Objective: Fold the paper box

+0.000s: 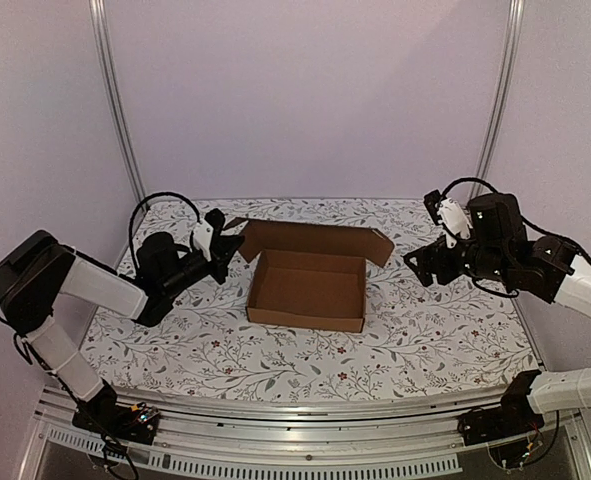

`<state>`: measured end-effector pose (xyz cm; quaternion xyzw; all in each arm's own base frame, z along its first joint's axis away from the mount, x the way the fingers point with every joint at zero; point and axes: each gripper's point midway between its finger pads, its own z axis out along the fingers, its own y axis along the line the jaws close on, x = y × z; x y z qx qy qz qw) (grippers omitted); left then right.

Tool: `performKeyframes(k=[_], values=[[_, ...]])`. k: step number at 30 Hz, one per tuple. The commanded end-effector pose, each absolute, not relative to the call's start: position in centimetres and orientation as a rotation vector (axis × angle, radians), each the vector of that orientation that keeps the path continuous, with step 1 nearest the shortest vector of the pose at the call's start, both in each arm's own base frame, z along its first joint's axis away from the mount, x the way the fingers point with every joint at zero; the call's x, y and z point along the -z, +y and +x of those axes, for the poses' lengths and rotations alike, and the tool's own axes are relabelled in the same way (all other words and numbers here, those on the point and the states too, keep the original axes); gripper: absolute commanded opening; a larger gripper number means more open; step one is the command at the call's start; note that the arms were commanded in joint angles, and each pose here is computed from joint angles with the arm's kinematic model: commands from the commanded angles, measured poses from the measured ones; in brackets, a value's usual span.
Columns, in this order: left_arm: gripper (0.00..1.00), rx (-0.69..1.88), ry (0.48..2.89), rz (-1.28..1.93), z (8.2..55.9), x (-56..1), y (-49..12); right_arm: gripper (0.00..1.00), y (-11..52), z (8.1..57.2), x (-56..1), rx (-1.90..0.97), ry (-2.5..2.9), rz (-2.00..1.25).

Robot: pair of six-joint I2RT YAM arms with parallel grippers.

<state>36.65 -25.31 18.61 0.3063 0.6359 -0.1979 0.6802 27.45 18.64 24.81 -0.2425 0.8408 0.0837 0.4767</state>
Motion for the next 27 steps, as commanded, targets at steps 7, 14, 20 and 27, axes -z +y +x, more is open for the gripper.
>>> performKeyframes(k=[7, 14, 20, 27], values=[[0.00, 0.450, 1.579, 0.679, 36.7, -17.3, -24.4, 0.90, 21.3, 31.7, -22.2, -0.456, 1.928, -0.532], [0.00, 0.441, 1.660, 0.671, 36.8, -17.4, -24.1, 0.87, 22.8, 34.5, -20.3, -0.428, 1.852, -0.606], [0.00, 0.444, 1.694, 0.679, 37.1, -17.0, -24.3, 0.86, 22.9, 37.4, -19.9, -0.476, 1.812, -0.650], [0.00, 0.449, 1.698, 0.690, 37.1, -16.8, -24.5, 0.80, 22.8, 39.6, -18.9, -0.587, 1.801, -0.714]])
